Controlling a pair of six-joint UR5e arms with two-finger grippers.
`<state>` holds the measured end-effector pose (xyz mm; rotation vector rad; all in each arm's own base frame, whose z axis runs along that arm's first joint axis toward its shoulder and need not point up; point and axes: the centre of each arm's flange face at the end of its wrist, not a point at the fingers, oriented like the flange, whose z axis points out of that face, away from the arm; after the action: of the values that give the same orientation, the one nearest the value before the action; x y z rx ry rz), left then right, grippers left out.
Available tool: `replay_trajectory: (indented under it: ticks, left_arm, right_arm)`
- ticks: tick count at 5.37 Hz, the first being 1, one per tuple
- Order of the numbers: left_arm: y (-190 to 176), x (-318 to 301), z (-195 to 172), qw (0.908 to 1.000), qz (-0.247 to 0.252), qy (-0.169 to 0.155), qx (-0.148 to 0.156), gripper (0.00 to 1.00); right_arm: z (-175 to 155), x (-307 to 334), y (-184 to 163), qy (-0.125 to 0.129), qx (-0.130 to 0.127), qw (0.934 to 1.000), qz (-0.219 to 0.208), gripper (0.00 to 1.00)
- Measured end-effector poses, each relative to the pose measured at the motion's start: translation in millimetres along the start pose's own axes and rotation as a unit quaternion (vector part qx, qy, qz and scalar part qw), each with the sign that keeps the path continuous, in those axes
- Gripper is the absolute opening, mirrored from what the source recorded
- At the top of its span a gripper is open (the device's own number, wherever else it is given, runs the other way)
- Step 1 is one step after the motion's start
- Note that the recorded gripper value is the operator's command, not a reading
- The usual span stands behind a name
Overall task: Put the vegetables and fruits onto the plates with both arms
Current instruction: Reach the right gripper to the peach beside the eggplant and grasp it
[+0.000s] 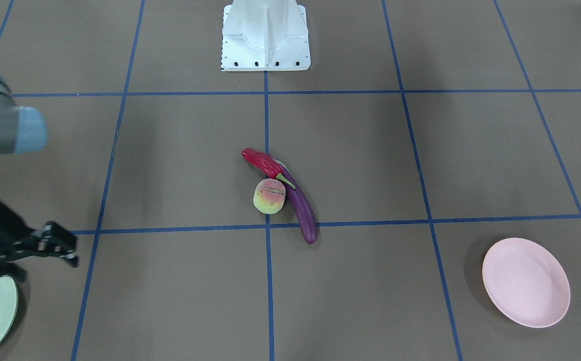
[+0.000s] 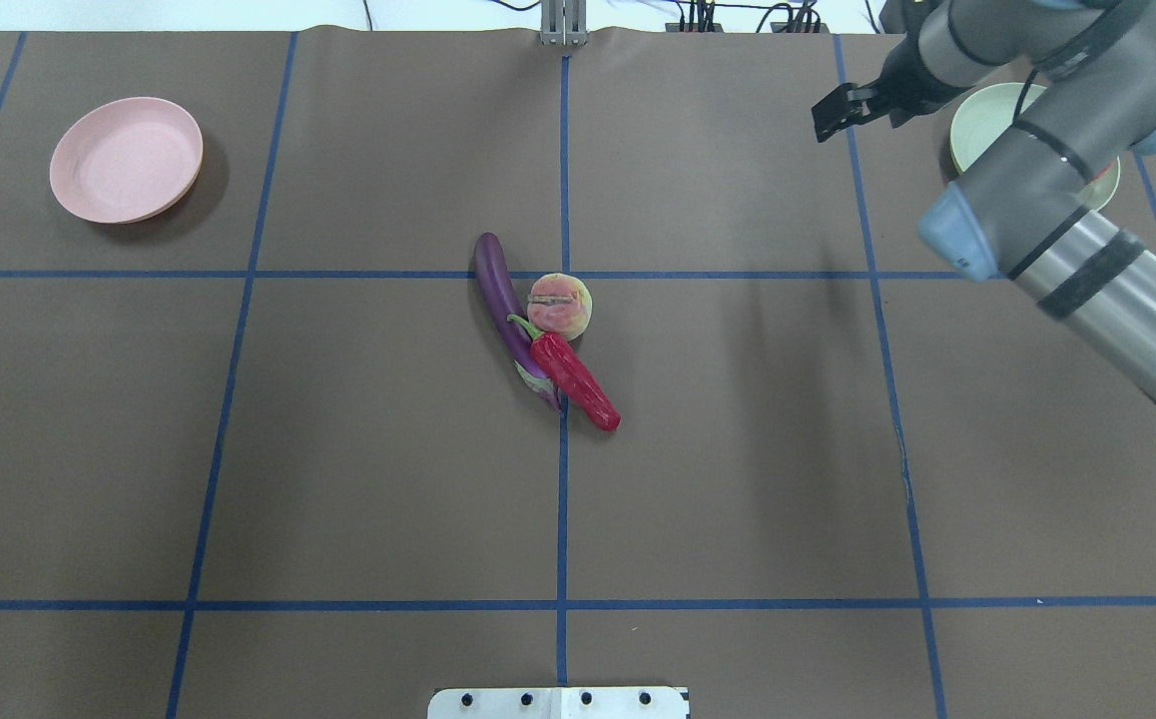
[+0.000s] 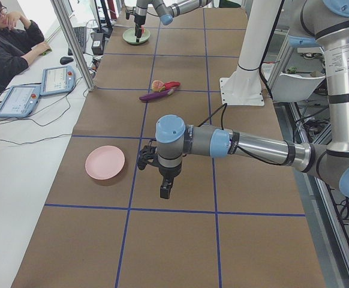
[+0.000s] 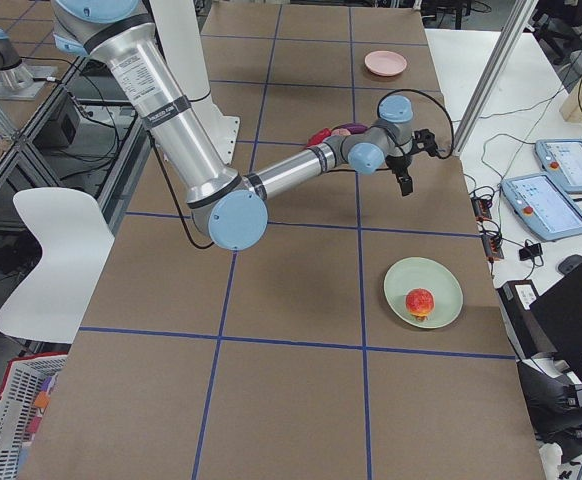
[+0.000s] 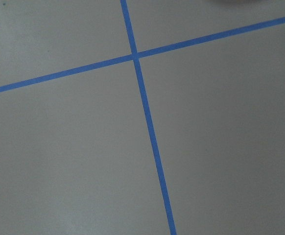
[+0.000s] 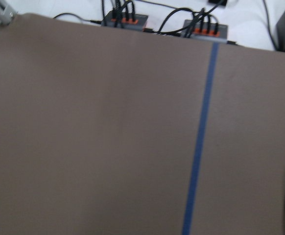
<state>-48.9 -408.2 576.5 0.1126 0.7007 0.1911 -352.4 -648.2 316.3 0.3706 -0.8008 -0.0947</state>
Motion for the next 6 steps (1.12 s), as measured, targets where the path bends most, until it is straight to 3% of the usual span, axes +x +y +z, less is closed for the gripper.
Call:
replay_trajectory:
  ticks: [3, 6]
  left_arm:
    - [0.5, -0.1, 0.3, 1.0000, -0.001, 0.001, -0.001, 1.00]
    - [1.1, -0.7, 0.9, 1.0000, -0.001, 0.000, -0.001, 1.00]
  right_arm:
    - [30.1, -247.8, 34.4, 0.047, 0.003, 0.9966, 0.068, 0.98]
    - [52.3, -328.0, 58.0, 0.083, 0.005, 0.9933, 0.080, 0.98]
